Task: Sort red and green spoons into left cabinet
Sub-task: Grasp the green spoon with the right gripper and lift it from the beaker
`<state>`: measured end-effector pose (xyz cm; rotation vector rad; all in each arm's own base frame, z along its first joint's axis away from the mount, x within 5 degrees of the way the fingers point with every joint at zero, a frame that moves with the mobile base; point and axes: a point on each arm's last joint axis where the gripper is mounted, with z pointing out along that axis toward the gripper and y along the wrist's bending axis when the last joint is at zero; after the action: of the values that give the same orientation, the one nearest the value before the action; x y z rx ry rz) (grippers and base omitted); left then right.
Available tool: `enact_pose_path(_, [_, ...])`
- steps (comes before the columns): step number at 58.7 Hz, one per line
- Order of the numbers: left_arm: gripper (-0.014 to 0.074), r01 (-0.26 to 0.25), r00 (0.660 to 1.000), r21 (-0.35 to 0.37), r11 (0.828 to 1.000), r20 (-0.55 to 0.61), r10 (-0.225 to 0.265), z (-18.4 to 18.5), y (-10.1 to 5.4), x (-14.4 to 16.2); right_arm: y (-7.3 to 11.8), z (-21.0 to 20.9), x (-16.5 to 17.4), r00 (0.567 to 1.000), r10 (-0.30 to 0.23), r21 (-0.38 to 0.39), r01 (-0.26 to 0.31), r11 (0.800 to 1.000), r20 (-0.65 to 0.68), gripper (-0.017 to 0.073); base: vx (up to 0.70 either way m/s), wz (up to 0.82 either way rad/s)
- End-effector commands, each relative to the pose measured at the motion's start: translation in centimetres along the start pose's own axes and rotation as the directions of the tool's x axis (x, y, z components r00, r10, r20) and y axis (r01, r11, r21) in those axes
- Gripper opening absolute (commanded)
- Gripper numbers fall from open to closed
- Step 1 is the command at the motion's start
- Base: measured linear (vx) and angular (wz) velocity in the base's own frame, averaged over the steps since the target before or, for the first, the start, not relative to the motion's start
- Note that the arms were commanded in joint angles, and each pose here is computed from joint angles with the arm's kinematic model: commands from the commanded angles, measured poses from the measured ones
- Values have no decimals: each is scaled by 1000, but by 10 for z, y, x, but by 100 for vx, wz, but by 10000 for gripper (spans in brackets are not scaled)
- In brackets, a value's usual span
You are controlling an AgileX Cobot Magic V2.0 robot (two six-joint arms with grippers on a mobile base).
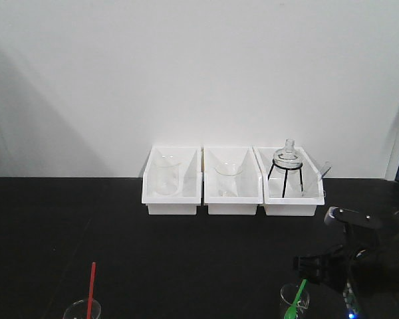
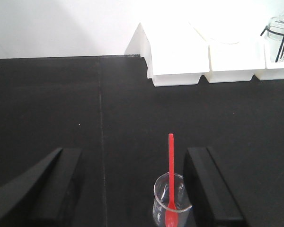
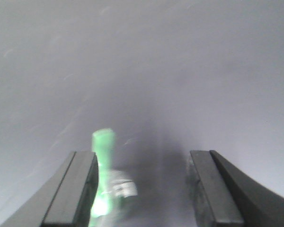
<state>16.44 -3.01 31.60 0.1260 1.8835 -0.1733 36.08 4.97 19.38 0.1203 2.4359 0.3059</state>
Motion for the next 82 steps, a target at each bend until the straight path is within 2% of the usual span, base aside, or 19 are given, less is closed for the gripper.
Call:
enact_pose_path(1, [554, 3, 993, 1, 1000, 115, -3, -4, -1, -18, 17, -18, -24, 986, -24, -30, 30, 999, 164, 459, 0, 0])
enact_pose_path(11, [554, 2, 993, 1, 1000, 116, -2, -4, -1, -19, 28, -6, -18, 986, -44, -47, 52, 998, 164, 459, 0, 0])
enact_pose_path(20, [554, 2, 993, 1, 1000, 115, -2, -4, -1, -18, 26, 3, -14, 990, -24, -47, 31, 998, 139, 459, 0, 0])
enact_pose_path(40, [554, 2, 993, 1, 1000, 115, -2, -4, -1, -18, 24, 2, -20, 979, -43, -10, 46, 999, 201, 450, 0, 0])
enact_pose_path(57, [554, 2, 993, 1, 1000, 115, -2, -4, -1, -18, 20, 14, -14, 983, -42, 3, 42, 999, 178, 397, 0, 0])
enact_pose_path(69, [554, 2, 994, 2, 1000, 111, -2, -4, -1, -18, 19, 13, -16, 979, -40, 15, 38, 999, 200, 284, 0, 0])
enact_pose_path(82, [554, 2, 994, 2, 1000, 108, -2, -4, -1, -18, 19, 13, -17, 978, -38, 16, 36, 999, 203, 44, 0, 0])
